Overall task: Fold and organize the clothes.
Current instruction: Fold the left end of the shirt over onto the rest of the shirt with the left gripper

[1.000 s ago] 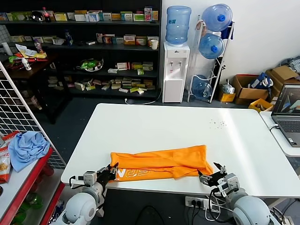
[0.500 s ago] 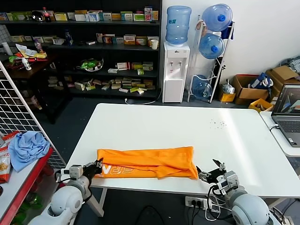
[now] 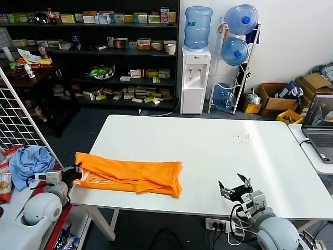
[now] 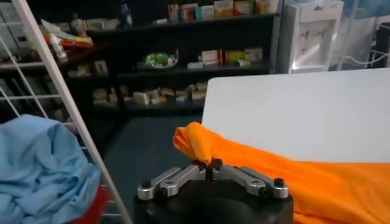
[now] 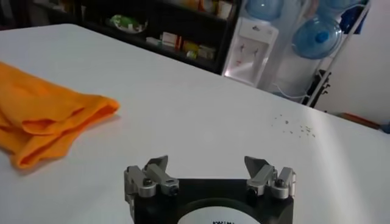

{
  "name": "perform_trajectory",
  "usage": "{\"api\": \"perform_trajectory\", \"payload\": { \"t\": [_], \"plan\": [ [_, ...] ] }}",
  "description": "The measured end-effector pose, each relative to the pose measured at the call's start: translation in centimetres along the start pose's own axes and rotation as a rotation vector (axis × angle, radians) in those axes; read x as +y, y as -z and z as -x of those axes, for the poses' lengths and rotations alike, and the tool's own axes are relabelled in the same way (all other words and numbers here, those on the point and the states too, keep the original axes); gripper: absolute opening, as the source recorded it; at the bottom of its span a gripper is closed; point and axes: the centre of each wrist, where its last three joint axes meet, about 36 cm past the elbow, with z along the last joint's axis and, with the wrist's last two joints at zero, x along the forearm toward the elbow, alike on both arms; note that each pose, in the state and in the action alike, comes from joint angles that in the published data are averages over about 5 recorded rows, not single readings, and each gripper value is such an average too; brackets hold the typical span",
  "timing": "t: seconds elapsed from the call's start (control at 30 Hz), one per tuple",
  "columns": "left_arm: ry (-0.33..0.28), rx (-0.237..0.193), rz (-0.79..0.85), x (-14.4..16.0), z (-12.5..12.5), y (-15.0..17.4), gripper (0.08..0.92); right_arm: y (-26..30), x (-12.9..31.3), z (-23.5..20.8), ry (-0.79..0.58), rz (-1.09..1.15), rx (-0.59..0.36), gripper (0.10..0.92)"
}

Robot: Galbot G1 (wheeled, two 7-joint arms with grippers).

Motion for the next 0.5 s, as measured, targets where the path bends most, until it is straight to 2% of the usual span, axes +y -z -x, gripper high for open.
{"api": "perform_trajectory", "payload": {
  "t": [0.1, 0.23, 0.5],
  "plan": [
    [0.007, -0.008, 0.012, 0.1, -0.3, 0.5, 0.112, -0.1, 0.0, 0.0, -0.031, -0.010, -0.037, 0.823],
    [-0.011, -0.018, 0.014, -1.0, -1.3, 1.1, 0.112, -0.2, 0.1, -0.1, -0.078, -0.020, -0.087, 0.823],
    [-0.119, -0.016, -0.028, -6.4, -4.0, 1.3, 0.112, -0.6, -0.3, -0.5, -0.146, -0.026, -0.149, 0.823]
  ]
}}
